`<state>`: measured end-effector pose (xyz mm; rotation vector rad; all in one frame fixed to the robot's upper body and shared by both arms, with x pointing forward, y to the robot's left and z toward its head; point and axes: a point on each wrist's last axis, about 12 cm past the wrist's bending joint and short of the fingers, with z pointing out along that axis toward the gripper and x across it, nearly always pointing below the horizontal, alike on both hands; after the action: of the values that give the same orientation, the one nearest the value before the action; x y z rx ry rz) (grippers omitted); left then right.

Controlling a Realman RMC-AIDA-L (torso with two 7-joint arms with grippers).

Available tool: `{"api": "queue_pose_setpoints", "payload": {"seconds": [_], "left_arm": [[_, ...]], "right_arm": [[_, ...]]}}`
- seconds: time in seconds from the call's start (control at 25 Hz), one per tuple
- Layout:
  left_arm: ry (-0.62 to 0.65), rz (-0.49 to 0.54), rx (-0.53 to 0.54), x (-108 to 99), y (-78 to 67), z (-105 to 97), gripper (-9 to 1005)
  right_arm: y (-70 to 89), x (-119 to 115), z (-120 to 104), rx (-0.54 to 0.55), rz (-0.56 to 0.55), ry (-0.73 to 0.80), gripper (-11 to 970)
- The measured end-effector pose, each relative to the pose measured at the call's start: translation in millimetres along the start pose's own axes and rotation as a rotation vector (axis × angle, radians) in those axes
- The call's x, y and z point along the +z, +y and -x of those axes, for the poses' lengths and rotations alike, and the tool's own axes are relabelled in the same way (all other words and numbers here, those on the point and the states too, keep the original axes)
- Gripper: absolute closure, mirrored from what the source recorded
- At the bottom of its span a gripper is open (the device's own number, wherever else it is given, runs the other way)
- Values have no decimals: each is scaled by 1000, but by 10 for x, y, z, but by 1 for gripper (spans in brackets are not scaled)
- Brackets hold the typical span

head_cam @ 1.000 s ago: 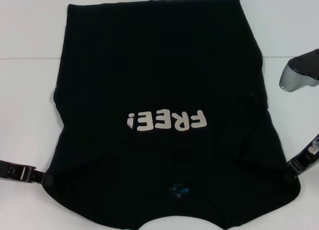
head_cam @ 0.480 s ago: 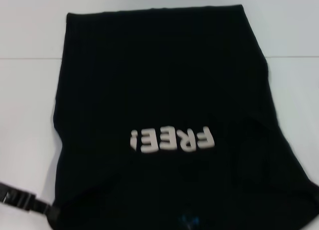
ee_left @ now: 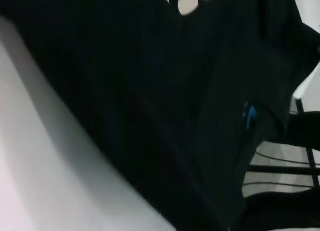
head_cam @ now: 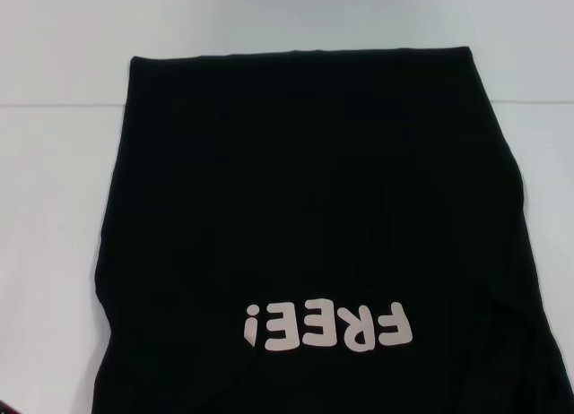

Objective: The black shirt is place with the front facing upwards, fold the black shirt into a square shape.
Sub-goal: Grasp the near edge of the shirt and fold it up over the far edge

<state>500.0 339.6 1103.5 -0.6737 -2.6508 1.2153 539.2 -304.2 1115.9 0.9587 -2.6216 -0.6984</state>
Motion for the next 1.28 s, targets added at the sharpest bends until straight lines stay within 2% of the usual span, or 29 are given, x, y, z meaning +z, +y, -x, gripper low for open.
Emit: {"api": "queue_pose_setpoints", "payload": {"seconds": [0.12, 0.24, 0.48, 0.6, 0.68, 0.72, 0.76, 1.0, 1.28], "left_arm": [[-47, 23, 19, -59, -15, 124, 930], [-177, 60, 6, -235, 7, 250, 931], [-472, 152, -89, -612, 94, 554, 931], [-580, 194, -117, -692, 127, 714, 931], [-651, 216, -132, -712, 146, 817, 931], [-730, 229, -151, -722, 172, 900, 931], [-730, 229, -151, -722, 172, 900, 930], [-936, 224, -193, -716, 259, 1044, 930], [-1032, 294, -230, -620, 342, 1170, 931]], "right_arm": [[-41, -59, -12, 21, 21, -90, 905], [-131, -221, -61, 69, 38, -233, 904], [-401, -640, -177, 215, 87, -653, 904], [-493, -725, -164, 262, 104, -830, 904], [-533, -718, -102, 284, 116, -933, 904], [-553, -696, -65, 297, 116, -972, 905], [-574, -664, -20, 314, 118, -1018, 905], [-709, -507, 123, 411, 78, -1211, 906], [-810, -409, 222, 473, 9, -1335, 908]]}}
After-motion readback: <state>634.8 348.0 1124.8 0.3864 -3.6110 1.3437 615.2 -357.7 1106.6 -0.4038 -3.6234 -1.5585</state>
